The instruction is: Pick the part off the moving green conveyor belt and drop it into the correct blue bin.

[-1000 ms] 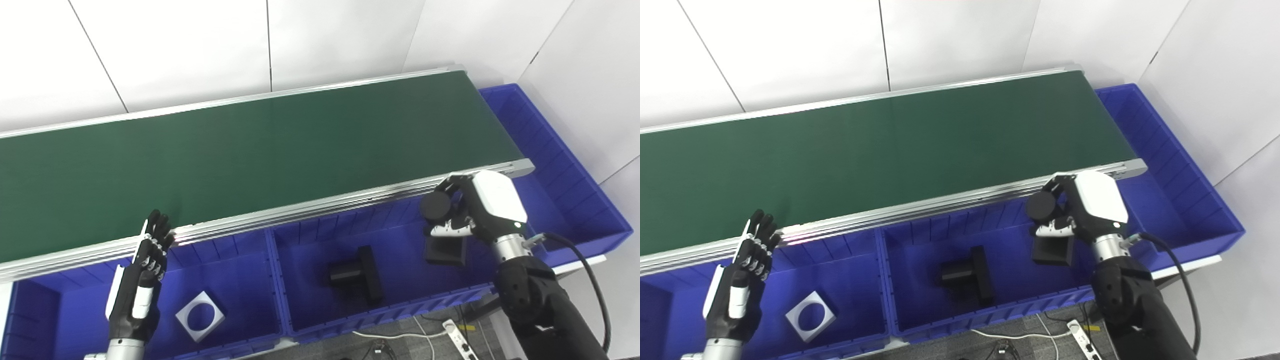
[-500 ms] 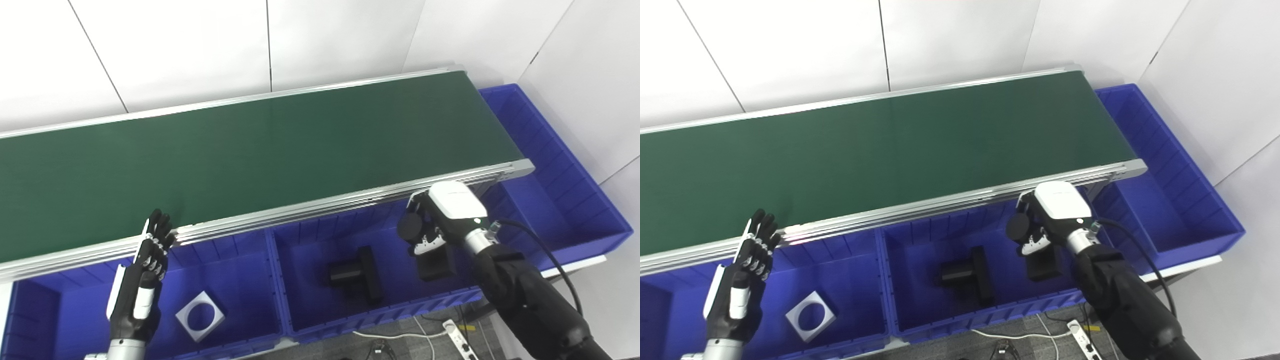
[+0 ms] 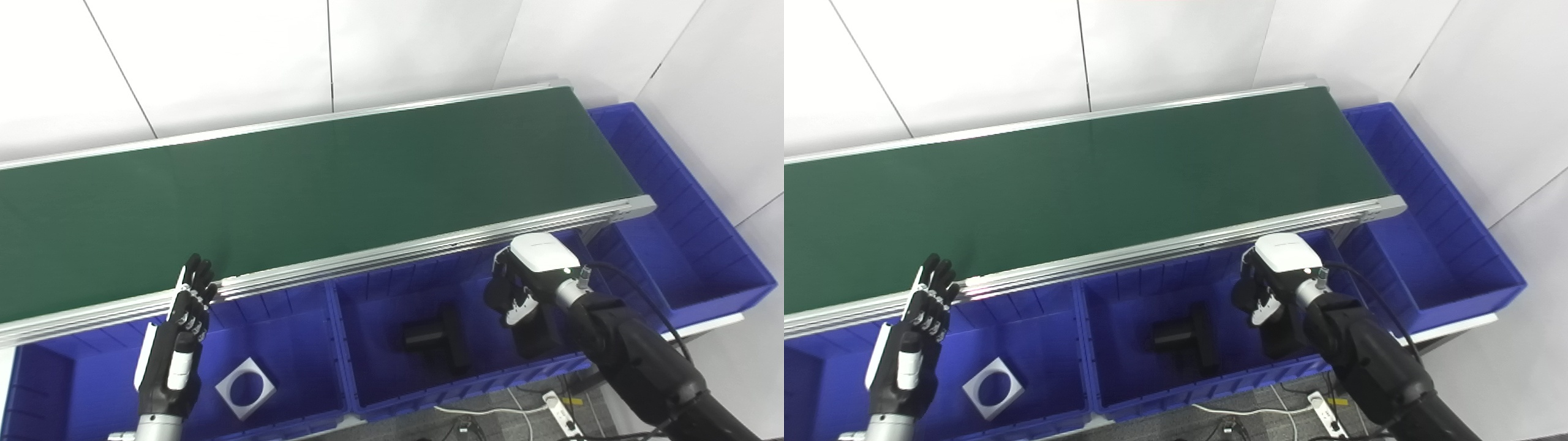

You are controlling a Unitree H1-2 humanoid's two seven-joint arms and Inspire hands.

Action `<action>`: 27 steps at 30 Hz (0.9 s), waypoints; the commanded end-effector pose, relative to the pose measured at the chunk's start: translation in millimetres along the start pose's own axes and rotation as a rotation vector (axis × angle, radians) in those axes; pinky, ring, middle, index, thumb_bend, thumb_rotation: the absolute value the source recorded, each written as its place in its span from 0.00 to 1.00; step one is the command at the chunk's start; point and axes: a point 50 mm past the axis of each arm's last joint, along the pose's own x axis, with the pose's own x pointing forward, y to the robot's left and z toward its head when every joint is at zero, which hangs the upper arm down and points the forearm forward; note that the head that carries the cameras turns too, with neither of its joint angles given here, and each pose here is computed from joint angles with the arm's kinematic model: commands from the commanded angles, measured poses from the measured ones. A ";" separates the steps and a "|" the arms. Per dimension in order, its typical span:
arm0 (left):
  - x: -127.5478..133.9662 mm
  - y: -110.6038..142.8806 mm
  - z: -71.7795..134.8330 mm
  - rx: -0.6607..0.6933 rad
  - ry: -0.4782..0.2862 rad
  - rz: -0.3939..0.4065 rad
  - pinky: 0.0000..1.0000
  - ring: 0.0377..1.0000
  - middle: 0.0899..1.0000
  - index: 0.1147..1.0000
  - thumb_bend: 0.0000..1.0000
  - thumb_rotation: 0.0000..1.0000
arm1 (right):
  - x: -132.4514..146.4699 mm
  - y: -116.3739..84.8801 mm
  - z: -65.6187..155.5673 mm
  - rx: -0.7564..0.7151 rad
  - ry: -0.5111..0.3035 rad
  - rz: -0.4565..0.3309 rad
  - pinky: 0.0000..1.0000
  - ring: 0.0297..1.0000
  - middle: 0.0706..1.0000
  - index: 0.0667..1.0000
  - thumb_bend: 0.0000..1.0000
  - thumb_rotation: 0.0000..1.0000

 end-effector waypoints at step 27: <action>0.3 6.3 10.4 0.033 -0.055 -0.010 1.00 1.00 0.99 1.00 0.86 0.88 | -41.3 -44.3 26.3 0.096 -0.070 -0.115 0.44 0.51 0.57 0.65 0.97 0.48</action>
